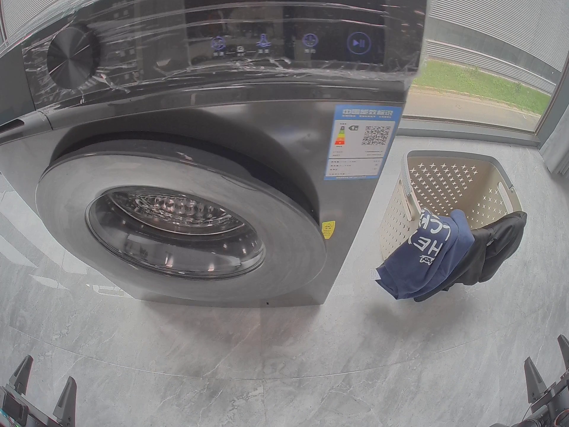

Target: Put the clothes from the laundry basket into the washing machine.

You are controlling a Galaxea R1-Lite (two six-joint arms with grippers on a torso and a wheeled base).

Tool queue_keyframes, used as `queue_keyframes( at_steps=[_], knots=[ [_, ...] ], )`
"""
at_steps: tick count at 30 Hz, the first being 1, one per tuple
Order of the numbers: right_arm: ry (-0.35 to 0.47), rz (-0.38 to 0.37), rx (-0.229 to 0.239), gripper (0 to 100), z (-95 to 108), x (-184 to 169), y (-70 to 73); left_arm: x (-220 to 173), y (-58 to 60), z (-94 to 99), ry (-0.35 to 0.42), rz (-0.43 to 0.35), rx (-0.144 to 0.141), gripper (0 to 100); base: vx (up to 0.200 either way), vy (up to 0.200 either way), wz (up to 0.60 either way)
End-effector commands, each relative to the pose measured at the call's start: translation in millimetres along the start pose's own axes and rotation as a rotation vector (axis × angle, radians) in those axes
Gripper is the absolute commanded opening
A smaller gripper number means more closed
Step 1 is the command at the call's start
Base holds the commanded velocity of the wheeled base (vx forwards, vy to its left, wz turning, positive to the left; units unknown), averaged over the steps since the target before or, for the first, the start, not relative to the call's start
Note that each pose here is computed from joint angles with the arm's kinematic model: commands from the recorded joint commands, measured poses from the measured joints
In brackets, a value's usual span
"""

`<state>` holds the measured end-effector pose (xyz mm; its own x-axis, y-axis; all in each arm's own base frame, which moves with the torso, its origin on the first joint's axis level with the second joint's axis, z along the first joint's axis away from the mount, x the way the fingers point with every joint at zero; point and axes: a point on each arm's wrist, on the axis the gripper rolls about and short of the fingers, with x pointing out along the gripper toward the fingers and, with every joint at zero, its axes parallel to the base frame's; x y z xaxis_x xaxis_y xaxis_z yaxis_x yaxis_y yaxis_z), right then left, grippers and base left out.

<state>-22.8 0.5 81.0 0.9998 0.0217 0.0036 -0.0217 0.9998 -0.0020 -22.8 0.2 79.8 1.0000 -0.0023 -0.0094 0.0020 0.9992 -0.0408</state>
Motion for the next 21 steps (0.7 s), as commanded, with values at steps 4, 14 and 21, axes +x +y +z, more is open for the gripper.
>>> queue_keyframes(
  at_steps=[4, 14, 21],
  knots=[
    [0.004, 0.001, -0.001, 100, -4.7, 0.2, 0.0, 0.2, 0.2, -3.8, 0.003, 0.001, -0.001, 100, 0.0, 0.0, 0.0],
    [0.004, 0.003, -0.001, 100, -4.7, 0.2, 0.0, 0.2, 0.2, -3.8, 0.003, 0.001, -0.001, 100, 0.0, 0.12, 0.0],
    [0.004, 0.003, -0.001, 100, -4.7, 0.2, 0.0, 0.2, 0.2, -3.8, 0.003, 0.001, -0.001, 100, 0.0, 0.2, 0.0]
  ],
)
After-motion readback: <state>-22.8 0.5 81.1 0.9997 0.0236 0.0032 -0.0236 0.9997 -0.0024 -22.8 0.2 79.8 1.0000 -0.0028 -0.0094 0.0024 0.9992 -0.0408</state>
